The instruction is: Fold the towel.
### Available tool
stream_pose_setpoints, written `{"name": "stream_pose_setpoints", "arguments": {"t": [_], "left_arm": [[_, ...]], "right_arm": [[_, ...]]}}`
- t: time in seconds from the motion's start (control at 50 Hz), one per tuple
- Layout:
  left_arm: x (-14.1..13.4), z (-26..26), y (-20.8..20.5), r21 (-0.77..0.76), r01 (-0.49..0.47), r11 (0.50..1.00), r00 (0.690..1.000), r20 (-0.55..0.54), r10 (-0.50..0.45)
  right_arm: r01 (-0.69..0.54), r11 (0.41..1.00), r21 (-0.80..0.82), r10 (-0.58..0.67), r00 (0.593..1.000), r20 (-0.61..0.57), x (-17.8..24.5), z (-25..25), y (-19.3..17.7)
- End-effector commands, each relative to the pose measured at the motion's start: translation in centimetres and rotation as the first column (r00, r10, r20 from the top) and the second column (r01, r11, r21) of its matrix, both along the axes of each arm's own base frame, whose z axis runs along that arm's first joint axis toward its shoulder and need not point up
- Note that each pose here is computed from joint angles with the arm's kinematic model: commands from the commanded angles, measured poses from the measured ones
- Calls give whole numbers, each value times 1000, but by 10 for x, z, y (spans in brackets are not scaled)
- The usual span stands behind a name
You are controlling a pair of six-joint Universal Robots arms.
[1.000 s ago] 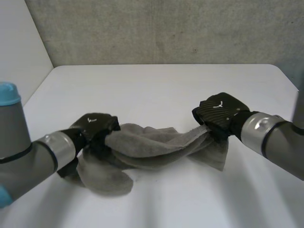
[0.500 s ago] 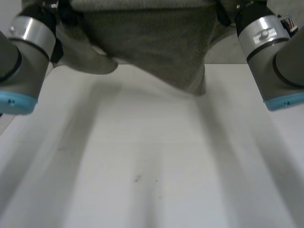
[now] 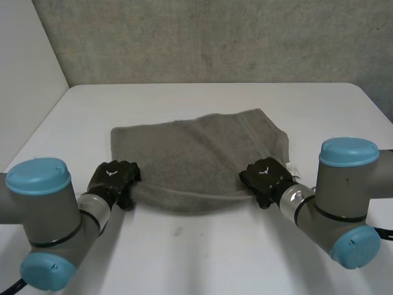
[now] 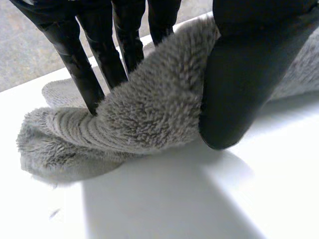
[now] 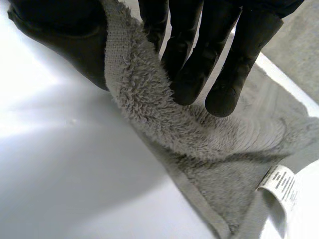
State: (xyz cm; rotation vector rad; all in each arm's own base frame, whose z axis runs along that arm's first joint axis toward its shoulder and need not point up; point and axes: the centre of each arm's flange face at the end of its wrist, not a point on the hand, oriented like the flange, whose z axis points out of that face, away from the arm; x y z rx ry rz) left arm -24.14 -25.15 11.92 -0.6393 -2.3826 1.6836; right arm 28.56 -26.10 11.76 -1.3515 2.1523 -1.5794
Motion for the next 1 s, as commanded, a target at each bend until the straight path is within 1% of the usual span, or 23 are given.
{"name": "stream_pose_setpoints", "arguments": {"t": [0.02, 0.1, 0.16, 0.2, 0.22, 0.26, 0.36, 0.44, 0.48, 0.5, 0.54, 0.6, 0.64, 0.66, 0.7, 0.84, 1.0], "left_arm": [[3, 24, 19, -30, 14, 999, 1000, -5, -15], [-1, 36, 36, -28, 51, 998, 999, -2, -51], [-1, 42, 40, -31, 60, 998, 998, -4, -60], [-1, 58, 42, -59, 62, 996, 998, -11, -63], [-1, 58, 42, -59, 62, 996, 998, -11, -63], [0, 73, 35, -104, 49, 993, 998, -29, -53], [-5, 92, 22, -151, 54, 987, 997, -52, -63], [-5, 97, 9, -151, 52, 987, 997, -57, -61], [0, 91, -13, -115, 26, 993, 998, -48, -31], [0, 91, -13, -114, 25, 993, 998, -48, -31], [3, 83, -29, -60, 6, 998, 1000, -29, -8], [2, 78, -35, -27, 4, 1000, 1000, -17, -5], [1, 64, -42, 57, 2, 998, 1000, 14, -3], [1, 64, -42, 58, 2, 998, 1000, 15, -3], [7, 53, -47, 133, -15, 991, 999, 54, 8], [24, 40, -59, 185, -52, 981, 993, 117, 30], [26, 25, -67, 211, -56, 976, 990, 141, 27]], "right_arm": [[-17, 999, -26, 18, 999, 26, -3, 20, 12], [-19, 999, -29, 20, 999, 31, -7, 26, 20], [-18, 999, -29, 19, 999, 31, -9, 26, 23], [-17, 1000, -14, 17, 1000, 24, -11, 21, 27], [-17, 1000, -14, 17, 1000, 24, -11, 21, 27], [-27, 1000, -7, 27, 999, 25, -11, 17, 29], [-34, 999, 1, 34, 999, 25, -11, 13, 30], [-33, 999, -2, 33, 999, 26, -11, 14, 29], [-33, 999, -2, 33, 999, 26, -11, 13, 29], [-33, 999, -2, 33, 999, 26, -11, 12, 29], [-33, 999, -5, 33, 999, 27, -11, 10, 29], [-34, 999, -10, 34, 999, 25, -10, 9, 29], [-33, 999, -7, 33, 999, 24, -11, 8, 28], [-33, 999, -7, 33, 999, 23, -10, 7, 28], [-33, 999, -8, 33, 999, 23, -10, 7, 27], [-28, 1000, -3, 28, 999, 20, -11, 4, 24], [-27, 1000, 7, 27, 1000, 15, -12, -1, 23]]}}
